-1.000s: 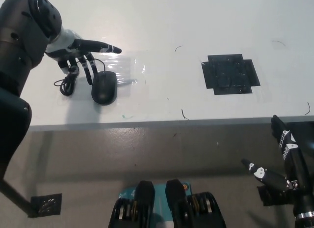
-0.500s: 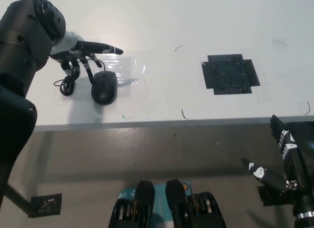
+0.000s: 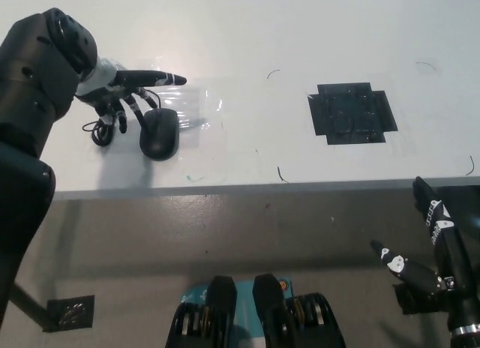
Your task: The robot uses left hand to click on the left button of the black mouse, which is placed on the left area of the table
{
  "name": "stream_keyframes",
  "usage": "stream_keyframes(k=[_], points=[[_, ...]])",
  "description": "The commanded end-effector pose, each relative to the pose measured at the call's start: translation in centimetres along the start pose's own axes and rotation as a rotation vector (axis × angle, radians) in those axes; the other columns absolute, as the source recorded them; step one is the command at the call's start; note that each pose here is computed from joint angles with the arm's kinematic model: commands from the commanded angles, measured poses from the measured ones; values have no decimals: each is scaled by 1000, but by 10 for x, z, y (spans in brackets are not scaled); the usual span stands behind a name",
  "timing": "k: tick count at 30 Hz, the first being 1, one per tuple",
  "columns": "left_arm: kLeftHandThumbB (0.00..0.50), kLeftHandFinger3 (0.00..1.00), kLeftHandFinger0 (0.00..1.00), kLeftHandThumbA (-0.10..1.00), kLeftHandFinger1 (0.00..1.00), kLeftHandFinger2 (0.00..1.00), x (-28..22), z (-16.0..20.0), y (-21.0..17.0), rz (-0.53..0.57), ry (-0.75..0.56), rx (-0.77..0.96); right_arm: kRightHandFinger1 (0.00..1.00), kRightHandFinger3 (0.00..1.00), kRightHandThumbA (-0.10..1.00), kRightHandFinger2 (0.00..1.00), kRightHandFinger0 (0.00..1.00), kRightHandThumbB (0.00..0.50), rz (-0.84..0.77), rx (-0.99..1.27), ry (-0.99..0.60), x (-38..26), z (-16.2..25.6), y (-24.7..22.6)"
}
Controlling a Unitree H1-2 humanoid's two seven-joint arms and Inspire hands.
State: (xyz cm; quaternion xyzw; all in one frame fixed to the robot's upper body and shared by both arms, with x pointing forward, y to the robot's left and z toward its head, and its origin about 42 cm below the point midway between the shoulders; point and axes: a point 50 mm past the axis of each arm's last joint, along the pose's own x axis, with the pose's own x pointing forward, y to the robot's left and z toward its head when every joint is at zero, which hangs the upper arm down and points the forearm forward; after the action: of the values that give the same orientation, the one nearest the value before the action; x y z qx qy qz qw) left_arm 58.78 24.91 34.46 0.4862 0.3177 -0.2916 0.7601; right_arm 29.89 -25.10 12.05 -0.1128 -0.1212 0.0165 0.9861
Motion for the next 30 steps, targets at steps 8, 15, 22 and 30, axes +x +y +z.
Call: stream_keyframes(k=[8, 15, 22, 30], points=[[456, 1000, 0, 1000, 243, 572, -20, 1, 24, 131, -11, 32, 1000, 1000, 816, 1000, 1000, 85, 16, -18, -49, -2, 10, -5], [460, 1000, 0, 1000, 140, 482, -23, 4, 26, 110, -11, 0, 1000, 1000, 818, 1000, 1000, 83, 17, -16, -51, -2, 12, -4], [476, 1000, 0, 1000, 185, 585, -24, 10, 26, 121, 12, 23, 1000, 1000, 823, 1000, 1000, 80, 25, -25, -58, 0, 13, -3], [467, 1000, 0, 1000, 219, 614, -27, 19, 24, 50, 48, 137, 1000, 1000, 815, 1000, 1000, 81, 33, -27, -66, 0, 14, -4]])
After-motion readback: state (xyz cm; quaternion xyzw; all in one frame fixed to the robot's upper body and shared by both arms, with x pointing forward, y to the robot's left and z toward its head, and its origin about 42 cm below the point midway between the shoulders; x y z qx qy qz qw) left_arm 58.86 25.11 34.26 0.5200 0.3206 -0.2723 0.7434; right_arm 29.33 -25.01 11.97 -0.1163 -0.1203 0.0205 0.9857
